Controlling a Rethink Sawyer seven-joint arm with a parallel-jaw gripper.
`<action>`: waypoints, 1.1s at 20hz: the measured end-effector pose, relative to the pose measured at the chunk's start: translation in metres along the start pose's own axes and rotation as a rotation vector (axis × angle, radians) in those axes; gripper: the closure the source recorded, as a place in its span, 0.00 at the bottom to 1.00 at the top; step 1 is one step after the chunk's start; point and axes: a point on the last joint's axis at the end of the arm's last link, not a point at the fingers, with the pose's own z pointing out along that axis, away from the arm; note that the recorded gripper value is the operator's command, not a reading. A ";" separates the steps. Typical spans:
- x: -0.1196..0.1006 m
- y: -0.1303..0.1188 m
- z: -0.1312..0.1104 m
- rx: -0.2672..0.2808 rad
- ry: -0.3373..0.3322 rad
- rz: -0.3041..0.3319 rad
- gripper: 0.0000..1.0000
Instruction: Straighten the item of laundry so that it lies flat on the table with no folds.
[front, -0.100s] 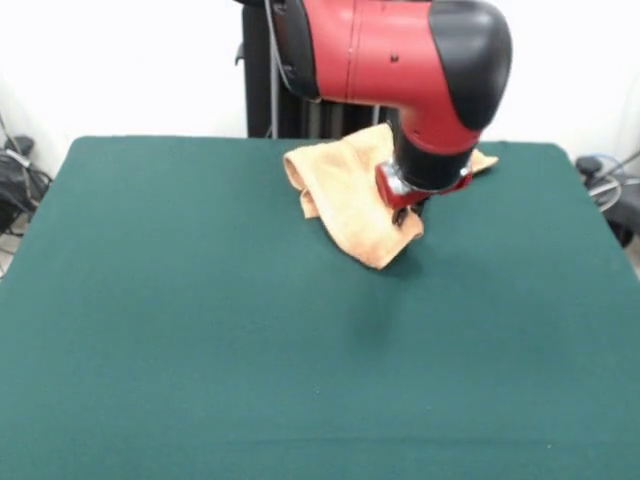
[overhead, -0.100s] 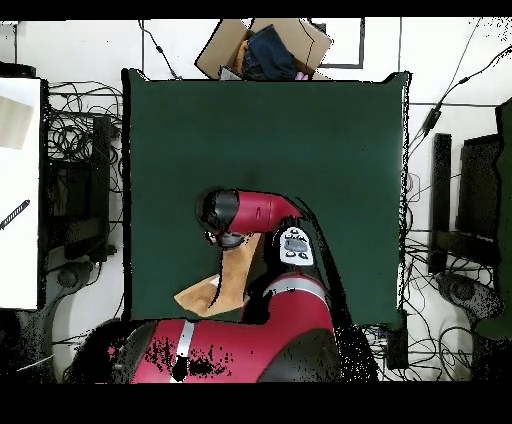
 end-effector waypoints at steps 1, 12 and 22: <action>-0.002 -0.001 0.000 0.001 -0.001 0.000 1.00; -0.026 -0.014 0.008 0.002 0.000 -0.001 1.00; -0.041 -0.020 0.010 -0.032 0.069 -0.004 1.00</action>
